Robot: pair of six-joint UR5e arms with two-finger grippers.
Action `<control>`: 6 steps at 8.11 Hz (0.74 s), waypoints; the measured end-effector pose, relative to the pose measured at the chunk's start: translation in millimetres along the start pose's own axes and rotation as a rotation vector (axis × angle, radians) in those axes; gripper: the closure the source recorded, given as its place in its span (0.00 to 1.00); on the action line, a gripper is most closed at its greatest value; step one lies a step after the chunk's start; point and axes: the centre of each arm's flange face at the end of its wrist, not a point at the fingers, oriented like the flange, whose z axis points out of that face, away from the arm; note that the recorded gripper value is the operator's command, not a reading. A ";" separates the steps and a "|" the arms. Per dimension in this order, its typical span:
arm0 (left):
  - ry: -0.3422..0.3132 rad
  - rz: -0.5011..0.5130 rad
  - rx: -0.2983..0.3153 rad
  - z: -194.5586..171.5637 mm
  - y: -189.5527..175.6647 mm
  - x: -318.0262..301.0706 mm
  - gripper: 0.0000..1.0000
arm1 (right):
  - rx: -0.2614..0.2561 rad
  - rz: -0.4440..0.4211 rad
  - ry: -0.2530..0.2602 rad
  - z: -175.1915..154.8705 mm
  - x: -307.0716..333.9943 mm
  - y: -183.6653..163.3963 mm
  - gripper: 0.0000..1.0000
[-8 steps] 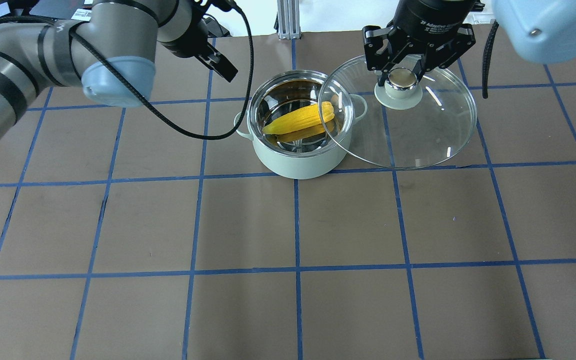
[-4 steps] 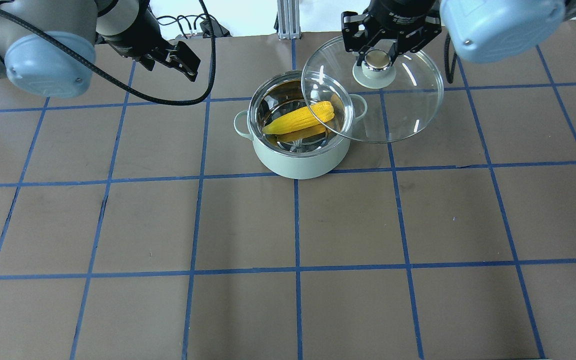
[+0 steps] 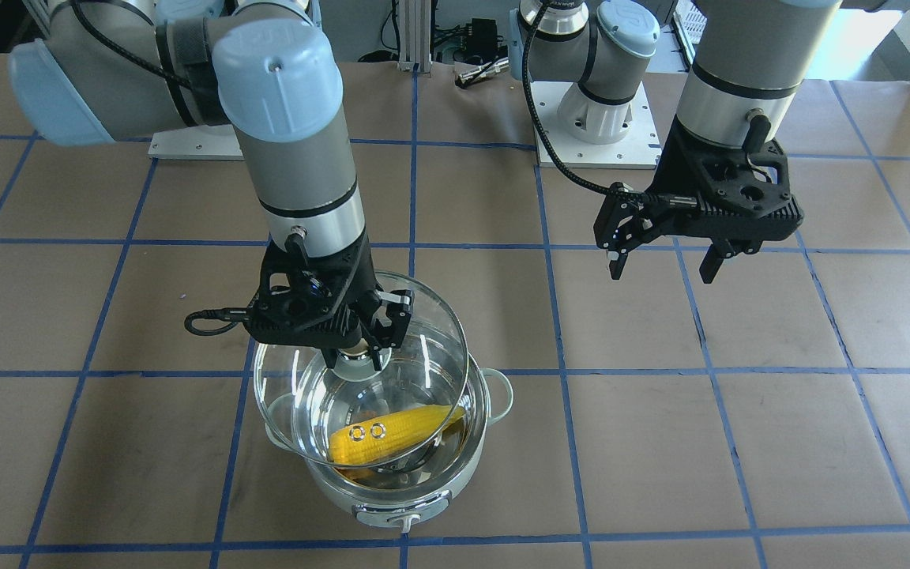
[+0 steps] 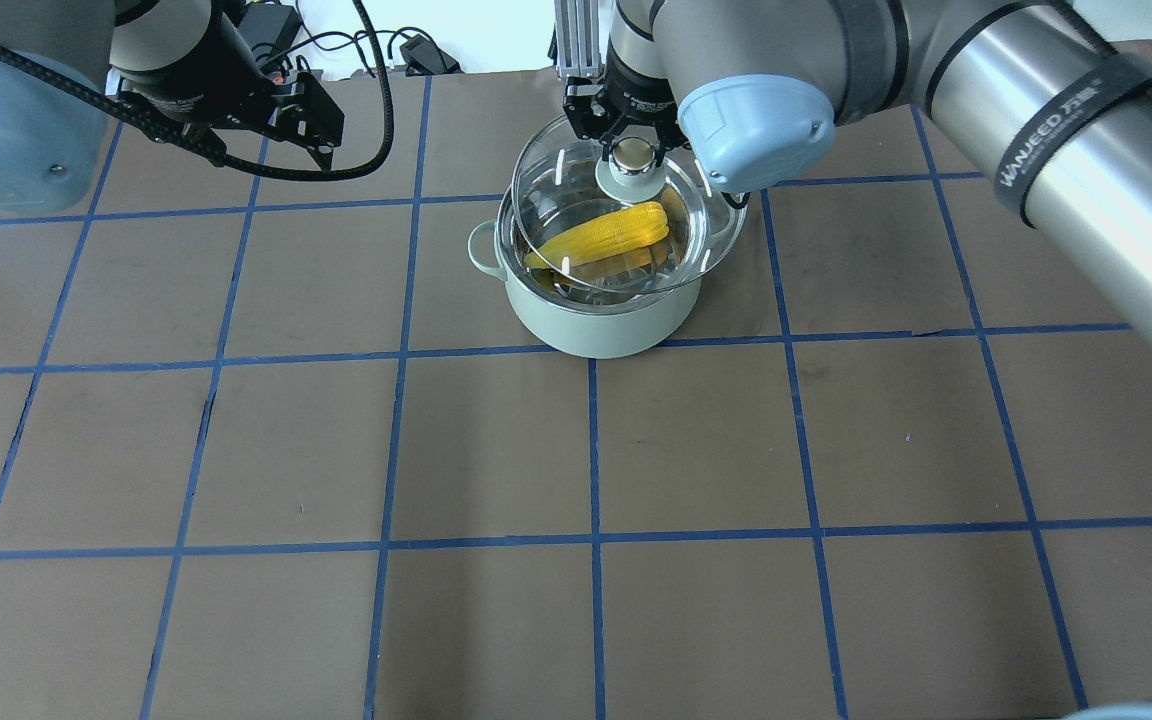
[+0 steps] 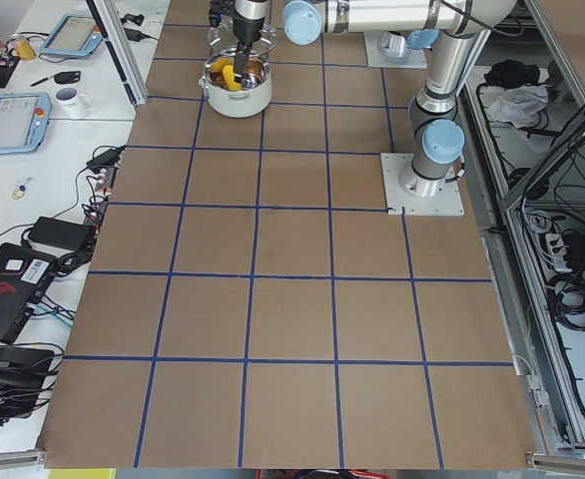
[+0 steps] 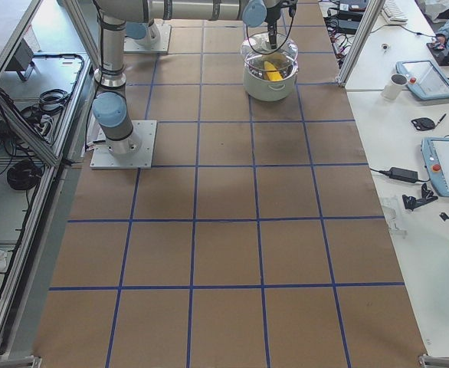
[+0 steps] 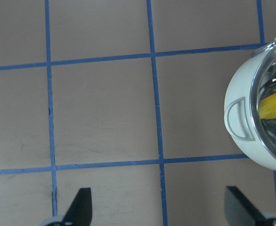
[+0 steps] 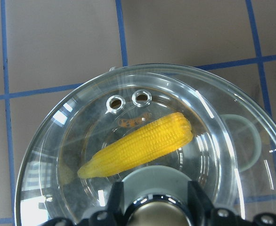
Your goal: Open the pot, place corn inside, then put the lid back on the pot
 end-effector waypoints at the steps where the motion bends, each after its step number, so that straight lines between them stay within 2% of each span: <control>1: -0.006 -0.053 -0.019 -2.0 7.8 1.4 0.00 | -0.009 0.016 0.001 17.7 -5.5 -0.9 1.00; 3: -0.005 -0.107 -0.058 7.4 17.0 4.4 0.00 | -0.021 0.035 0.005 42.3 -10.3 -3.0 1.00; 6: -0.008 -0.117 -0.112 31.6 22.7 5.7 0.00 | -0.028 0.055 0.010 57.1 -15.3 -2.4 1.00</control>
